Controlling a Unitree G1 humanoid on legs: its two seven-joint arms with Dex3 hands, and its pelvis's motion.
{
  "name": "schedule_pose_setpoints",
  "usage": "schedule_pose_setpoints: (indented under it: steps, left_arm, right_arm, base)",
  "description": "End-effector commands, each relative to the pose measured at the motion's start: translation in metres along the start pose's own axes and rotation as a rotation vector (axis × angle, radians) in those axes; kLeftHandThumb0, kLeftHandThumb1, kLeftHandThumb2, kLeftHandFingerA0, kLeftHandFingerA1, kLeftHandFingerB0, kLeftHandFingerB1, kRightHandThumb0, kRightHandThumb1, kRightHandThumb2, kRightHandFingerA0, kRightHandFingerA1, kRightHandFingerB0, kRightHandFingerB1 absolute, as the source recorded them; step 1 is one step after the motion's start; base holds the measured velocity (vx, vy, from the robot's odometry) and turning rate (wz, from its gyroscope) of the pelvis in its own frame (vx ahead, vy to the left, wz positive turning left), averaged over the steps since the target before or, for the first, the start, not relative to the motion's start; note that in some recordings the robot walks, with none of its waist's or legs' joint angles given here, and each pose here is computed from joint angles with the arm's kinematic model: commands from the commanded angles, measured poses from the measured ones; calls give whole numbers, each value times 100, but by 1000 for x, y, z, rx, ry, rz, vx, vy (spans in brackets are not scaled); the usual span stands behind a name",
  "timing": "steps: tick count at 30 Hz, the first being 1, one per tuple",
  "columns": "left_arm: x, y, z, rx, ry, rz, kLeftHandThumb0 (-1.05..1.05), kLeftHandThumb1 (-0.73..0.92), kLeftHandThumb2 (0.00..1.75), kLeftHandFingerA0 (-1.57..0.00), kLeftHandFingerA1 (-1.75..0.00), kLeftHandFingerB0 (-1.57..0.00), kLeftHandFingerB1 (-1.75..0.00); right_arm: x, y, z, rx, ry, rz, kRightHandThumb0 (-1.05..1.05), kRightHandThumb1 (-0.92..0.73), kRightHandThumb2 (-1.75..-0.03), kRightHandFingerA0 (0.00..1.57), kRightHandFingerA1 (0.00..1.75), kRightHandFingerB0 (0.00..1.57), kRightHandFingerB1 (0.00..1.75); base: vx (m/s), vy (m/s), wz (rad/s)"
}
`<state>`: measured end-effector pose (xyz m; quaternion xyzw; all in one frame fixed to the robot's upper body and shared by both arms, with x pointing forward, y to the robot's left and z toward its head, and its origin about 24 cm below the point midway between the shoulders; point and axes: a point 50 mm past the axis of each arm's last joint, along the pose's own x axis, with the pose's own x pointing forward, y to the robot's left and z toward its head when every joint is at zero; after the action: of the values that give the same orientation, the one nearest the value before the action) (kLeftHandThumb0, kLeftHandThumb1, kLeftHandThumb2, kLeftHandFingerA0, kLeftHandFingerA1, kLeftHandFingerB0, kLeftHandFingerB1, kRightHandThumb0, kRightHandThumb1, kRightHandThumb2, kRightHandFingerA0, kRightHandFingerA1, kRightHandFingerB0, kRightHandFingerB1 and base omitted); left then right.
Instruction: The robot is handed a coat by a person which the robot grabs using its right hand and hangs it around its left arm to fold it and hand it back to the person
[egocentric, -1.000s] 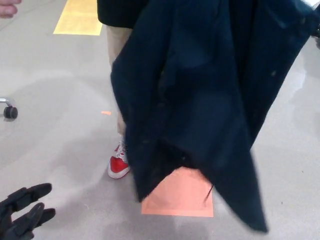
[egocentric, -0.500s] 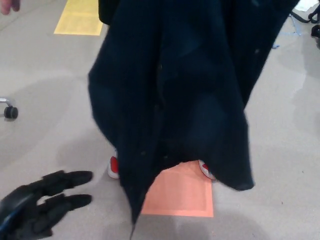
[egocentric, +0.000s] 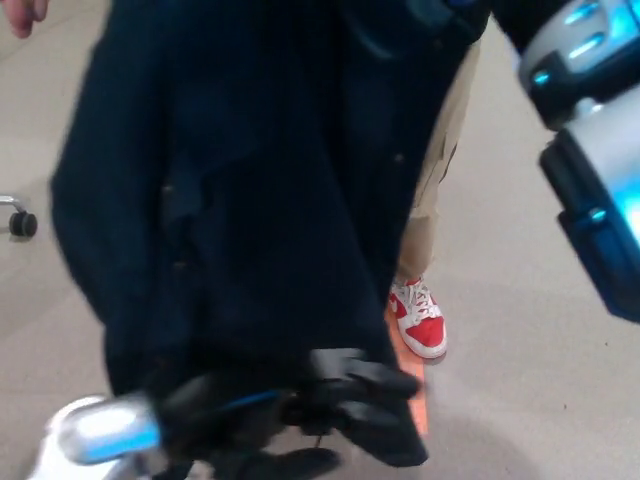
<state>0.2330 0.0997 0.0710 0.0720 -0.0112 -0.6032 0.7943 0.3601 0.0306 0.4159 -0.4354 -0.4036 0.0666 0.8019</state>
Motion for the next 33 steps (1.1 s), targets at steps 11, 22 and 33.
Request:
schedule_pose_setpoints:
  steps: [11, 22, 33]
  left_arm:
    - [102, 23, 12, 139, 118, 28, -64, 92, 70, -21, -32, -26, -33]
    - [126, 78, 18, 198, 262, 405, -52, 84, 66, -61, -52, -53, -38]
    - [91, 136, 28, 216, 263, 619, -43, 68, 109, -46, -61, -24, -50]
  right_arm:
    - [-3, 24, 122, -183, -469, -49, -30, -72, -60, 94, 103, 87, 65]
    - [-29, 30, 160, 50, -688, 41, -29, -83, -63, 104, 115, 94, 76]
    - [-60, -1, 169, 81, -795, 13, -29, -79, -63, 109, 73, 97, 71]
  base:
    - [0, 0, 0]
    - [0, 0, 0]
    - [0, 0, 0]
